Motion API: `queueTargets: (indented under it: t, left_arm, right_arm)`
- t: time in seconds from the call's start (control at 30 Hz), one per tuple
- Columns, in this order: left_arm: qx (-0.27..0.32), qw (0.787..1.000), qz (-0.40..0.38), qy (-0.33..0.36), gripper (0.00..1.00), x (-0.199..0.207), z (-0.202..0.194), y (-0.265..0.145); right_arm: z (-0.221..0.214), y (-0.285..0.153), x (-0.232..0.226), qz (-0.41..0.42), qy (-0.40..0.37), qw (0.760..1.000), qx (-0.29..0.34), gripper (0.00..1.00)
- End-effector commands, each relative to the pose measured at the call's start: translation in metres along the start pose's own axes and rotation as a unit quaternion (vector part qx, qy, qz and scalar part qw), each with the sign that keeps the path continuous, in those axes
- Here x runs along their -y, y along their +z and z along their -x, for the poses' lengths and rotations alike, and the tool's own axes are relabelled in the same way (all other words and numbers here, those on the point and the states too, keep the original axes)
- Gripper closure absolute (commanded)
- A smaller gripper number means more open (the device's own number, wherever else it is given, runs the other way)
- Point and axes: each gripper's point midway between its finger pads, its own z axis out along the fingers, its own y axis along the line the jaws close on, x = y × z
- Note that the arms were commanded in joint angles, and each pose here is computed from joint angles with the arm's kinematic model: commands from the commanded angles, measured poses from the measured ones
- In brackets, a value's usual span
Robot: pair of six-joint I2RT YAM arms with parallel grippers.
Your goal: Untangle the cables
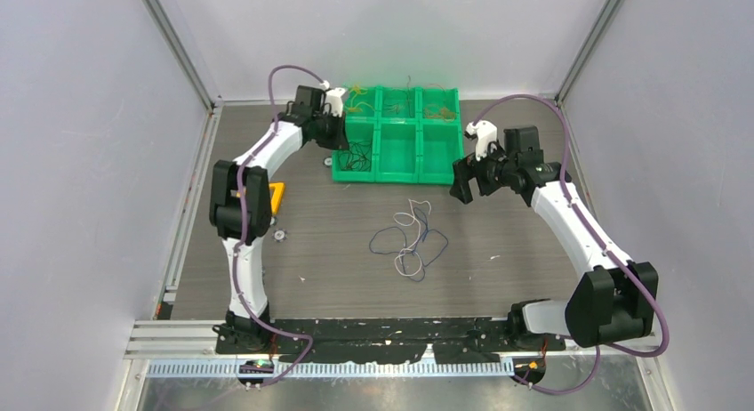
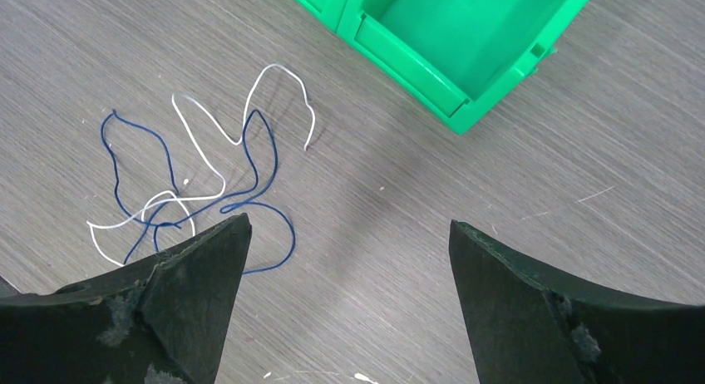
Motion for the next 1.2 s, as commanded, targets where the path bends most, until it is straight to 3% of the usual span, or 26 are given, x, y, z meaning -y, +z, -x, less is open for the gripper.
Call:
queueTargets:
  t: [0.0,0.3,0.4,0.53,0.73,0.9,1.07,1.17]
  left_arm:
    - [-0.036,0.995,0.061,0.063,1.00,-0.002,0.010,0.010]
    - [-0.096,0.983,0.116,0.101,0.95,-0.013,0.004,0.019]
    - [-0.070,0.990,0.054,0.111,0.77,0.018,0.027,0.002]
    - [0.030,0.990,0.007,0.136,0.37,0.061,0.073,-0.045]
    - [0.089,0.982,-0.016,0.166,0.02,0.089,0.097,-0.120]
    - [0.114,0.982,-0.068,0.135,0.00,0.094,0.069,-0.154]
    - [0.141,0.963,-0.158,0.169,0.02,0.125,0.013,-0.174]
    - [0.117,0.962,-0.184,0.161,0.06,0.136,-0.026,-0.173]
  right_arm:
    - [0.000,-0.011,-0.001,-0.005,-0.016,1.000,0.003,0.05]
    - [-0.011,-0.016,-0.004,0.004,-0.032,0.999,-0.018,0.05]
    - [-0.013,-0.017,-0.008,0.019,-0.043,0.998,-0.028,0.05]
    - [-0.024,-0.017,-0.021,0.063,-0.050,0.996,-0.050,0.04]
    - [-0.041,-0.007,-0.039,0.118,-0.028,0.989,-0.085,0.00]
    - [-0.047,0.010,-0.053,0.145,-0.029,0.983,-0.106,0.03]
    - [-0.060,0.041,-0.078,0.163,-0.061,0.975,-0.140,0.06]
    - [-0.075,0.058,-0.087,0.165,-0.073,0.968,-0.172,0.08]
